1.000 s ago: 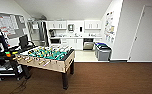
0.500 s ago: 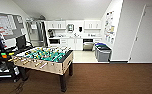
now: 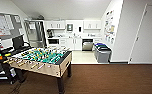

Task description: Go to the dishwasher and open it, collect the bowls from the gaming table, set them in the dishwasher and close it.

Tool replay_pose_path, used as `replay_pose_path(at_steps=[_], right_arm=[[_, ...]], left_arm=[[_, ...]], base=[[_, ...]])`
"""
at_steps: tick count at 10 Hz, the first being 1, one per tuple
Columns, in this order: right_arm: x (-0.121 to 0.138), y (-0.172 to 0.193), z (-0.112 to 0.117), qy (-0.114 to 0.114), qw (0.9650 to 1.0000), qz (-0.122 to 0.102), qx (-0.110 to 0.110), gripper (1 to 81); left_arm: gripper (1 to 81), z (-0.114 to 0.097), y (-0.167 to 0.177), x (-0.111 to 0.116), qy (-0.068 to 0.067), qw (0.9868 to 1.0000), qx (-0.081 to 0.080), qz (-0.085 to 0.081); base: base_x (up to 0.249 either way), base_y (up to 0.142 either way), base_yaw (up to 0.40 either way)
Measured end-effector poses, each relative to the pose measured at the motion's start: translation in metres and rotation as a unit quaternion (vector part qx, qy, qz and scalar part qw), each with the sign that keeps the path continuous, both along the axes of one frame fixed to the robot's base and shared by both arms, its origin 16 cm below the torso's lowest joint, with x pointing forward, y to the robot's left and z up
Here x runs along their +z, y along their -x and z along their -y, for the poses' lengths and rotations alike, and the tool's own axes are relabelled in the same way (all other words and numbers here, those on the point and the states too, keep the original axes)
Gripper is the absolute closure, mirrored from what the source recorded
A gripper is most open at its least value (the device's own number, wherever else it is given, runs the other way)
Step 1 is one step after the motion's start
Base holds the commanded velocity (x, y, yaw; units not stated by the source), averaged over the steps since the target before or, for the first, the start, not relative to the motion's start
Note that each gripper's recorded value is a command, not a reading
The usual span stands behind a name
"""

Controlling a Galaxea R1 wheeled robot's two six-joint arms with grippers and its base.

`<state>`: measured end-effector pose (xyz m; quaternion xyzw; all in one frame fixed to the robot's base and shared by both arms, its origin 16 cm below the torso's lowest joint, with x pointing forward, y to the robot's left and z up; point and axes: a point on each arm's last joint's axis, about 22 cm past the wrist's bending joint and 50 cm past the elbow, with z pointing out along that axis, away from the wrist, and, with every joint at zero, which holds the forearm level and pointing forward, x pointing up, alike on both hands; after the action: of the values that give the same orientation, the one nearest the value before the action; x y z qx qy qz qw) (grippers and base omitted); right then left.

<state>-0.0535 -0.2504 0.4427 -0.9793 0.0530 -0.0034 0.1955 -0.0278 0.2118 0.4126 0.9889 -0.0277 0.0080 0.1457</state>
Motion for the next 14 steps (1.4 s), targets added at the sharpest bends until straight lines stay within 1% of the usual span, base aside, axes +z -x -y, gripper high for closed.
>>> replay_pose_path(at_steps=[1, 4, 6, 8, 14], right_arm=[[0.0, 0.0, -0.001, 0.0, 1.0, 0.0, 0.0, 81.1], [0.0, -0.001, 0.001, 0.0, 1.0, 0.0, 0.0, 81.1], [0.0, -0.001, 0.0, 0.0, 1.0, 0.0, 0.0, 81.1], [0.0, -0.004, 0.0, 0.0, 1.0, 0.002, 0.0, 81.1], [0.0, -0.003, -0.004, -0.002, 1.0, 0.001, 0.001, 81.1]], left_arm=[[81.1, 0.002, 0.0, 0.0, 0.001, 1.0, 0.0, 0.0], [81.1, 0.012, 0.0, 0.001, 0.007, 1.0, -0.001, 0.0], [81.1, 0.01, 0.0, 0.0, 0.006, 1.0, -0.001, 0.0], [81.1, 0.013, 0.0, 0.001, 0.007, 1.0, -0.005, 0.001], [81.1, 0.015, 0.0, 0.001, 0.009, 0.9999, -0.006, 0.001]], base=[[0.138, -0.068, 0.0], [0.138, 0.0, 0.0], [0.142, 0.0, 0.0], [0.146, 0.0, 0.0], [0.146, 0.0, 0.0]])
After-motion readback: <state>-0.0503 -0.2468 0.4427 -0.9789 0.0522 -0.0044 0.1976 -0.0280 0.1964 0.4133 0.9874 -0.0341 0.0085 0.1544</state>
